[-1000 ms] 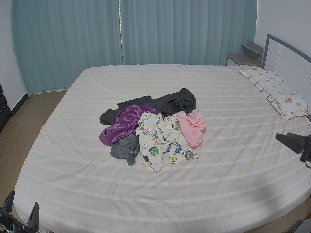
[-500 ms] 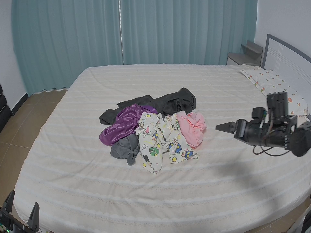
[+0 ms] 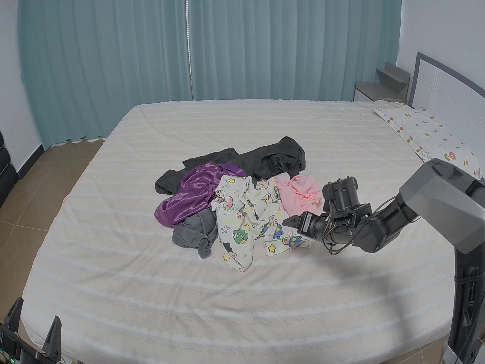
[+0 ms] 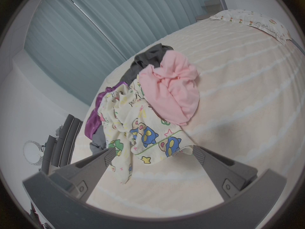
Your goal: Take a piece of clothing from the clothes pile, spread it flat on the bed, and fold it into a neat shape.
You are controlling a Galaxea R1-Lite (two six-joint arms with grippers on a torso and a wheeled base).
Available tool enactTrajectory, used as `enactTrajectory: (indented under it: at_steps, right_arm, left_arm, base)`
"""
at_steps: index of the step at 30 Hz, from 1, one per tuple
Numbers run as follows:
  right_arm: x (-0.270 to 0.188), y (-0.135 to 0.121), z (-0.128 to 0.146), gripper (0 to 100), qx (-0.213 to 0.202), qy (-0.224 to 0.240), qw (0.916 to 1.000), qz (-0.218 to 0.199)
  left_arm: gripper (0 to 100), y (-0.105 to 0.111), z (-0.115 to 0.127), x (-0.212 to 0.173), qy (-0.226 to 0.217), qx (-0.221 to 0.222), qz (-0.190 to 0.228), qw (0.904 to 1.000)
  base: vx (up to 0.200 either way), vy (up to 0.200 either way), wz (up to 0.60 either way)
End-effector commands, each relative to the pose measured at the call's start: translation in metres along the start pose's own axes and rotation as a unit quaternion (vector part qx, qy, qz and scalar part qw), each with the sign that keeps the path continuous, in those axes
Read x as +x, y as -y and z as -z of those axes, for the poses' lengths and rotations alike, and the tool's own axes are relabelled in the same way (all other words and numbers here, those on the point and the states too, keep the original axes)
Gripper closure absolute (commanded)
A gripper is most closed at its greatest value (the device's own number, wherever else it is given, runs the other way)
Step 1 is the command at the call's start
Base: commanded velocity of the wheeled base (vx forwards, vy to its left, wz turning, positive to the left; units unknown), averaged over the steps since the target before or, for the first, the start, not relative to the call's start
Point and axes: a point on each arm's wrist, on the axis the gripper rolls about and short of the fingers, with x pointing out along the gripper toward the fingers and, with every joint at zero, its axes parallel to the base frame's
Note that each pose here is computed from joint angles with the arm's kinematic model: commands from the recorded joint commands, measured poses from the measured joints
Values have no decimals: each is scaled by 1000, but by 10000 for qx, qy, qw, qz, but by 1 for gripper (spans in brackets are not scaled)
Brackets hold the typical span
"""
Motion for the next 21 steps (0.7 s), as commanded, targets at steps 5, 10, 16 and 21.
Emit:
enactTrajectory:
  at_steps: [5,10,16,21]
  right_arm:
    - [36,10,14,0,-149,-59,9996,234]
    - [48,10,13,0,-296,91,9990,331]
    - [61,9,14,0,-505,-20,9976,477]
    - [64,3,17,0,-732,-14,9963,440]
  left_arm:
    - [0,0,5,0,-7,-1,-4,10000]
    - [0,0,5,0,-7,-1,-4,10000]
    - [0,0,5,0,-7,-1,-4,10000]
    - [0,0,5,0,-7,-1,-4,10000]
  base:
    - [0,0,0]
    - [0,0,0]
    - [0,0,0]
    - [0,0,0]
